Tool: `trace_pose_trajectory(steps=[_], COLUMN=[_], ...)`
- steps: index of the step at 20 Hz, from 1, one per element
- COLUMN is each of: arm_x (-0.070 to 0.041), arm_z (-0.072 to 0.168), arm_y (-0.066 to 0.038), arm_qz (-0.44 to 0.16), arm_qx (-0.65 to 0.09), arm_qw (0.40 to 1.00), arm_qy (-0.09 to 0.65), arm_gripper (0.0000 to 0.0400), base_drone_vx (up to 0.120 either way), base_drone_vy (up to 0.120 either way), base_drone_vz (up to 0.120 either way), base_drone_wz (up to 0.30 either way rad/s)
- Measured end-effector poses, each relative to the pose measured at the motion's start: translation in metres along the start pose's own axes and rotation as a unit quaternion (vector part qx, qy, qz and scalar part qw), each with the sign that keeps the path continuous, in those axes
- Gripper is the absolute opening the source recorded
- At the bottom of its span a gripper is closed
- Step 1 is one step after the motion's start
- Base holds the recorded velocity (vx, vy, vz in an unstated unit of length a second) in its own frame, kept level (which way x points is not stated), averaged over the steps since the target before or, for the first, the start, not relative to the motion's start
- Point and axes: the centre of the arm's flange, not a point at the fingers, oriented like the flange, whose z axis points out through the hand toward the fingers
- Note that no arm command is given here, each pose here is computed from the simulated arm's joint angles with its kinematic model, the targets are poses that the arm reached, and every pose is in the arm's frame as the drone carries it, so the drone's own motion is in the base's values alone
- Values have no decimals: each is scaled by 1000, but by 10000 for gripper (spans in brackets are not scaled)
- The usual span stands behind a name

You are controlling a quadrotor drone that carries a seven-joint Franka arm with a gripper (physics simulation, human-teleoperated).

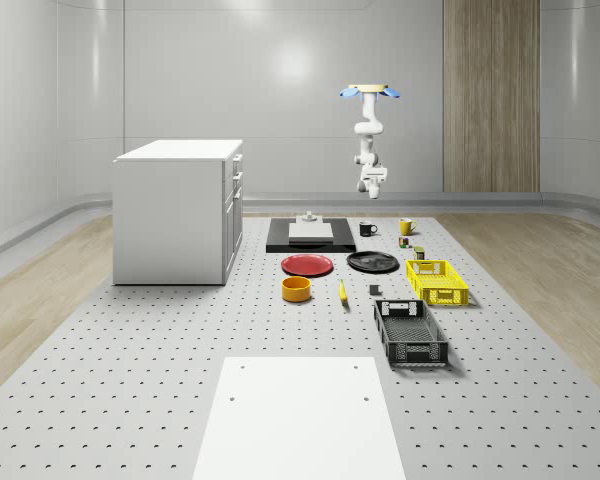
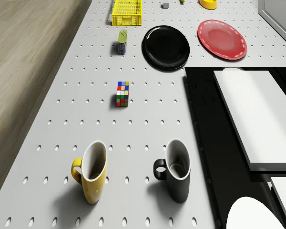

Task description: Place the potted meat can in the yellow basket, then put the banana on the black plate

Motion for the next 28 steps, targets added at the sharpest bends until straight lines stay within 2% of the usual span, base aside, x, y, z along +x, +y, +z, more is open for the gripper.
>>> trace_pose_trajectory(steps=[11, 23, 28], arm_x=[-1, -7, -14], arm_z=[0, 0, 2], arm_y=[0, -4, -11], arm_qz=[0, 0, -1], arm_qx=[0, -21, -57], arm_qw=[1000, 999, 996], arm_qy=[6, 34, 72], arm_gripper=[400, 400, 400], base_drone_vx=[0, 120, 120], base_drone_vy=[120, 120, 16], base_drone_vz=[0, 0, 0], base_drone_wz=[0, 0, 0])
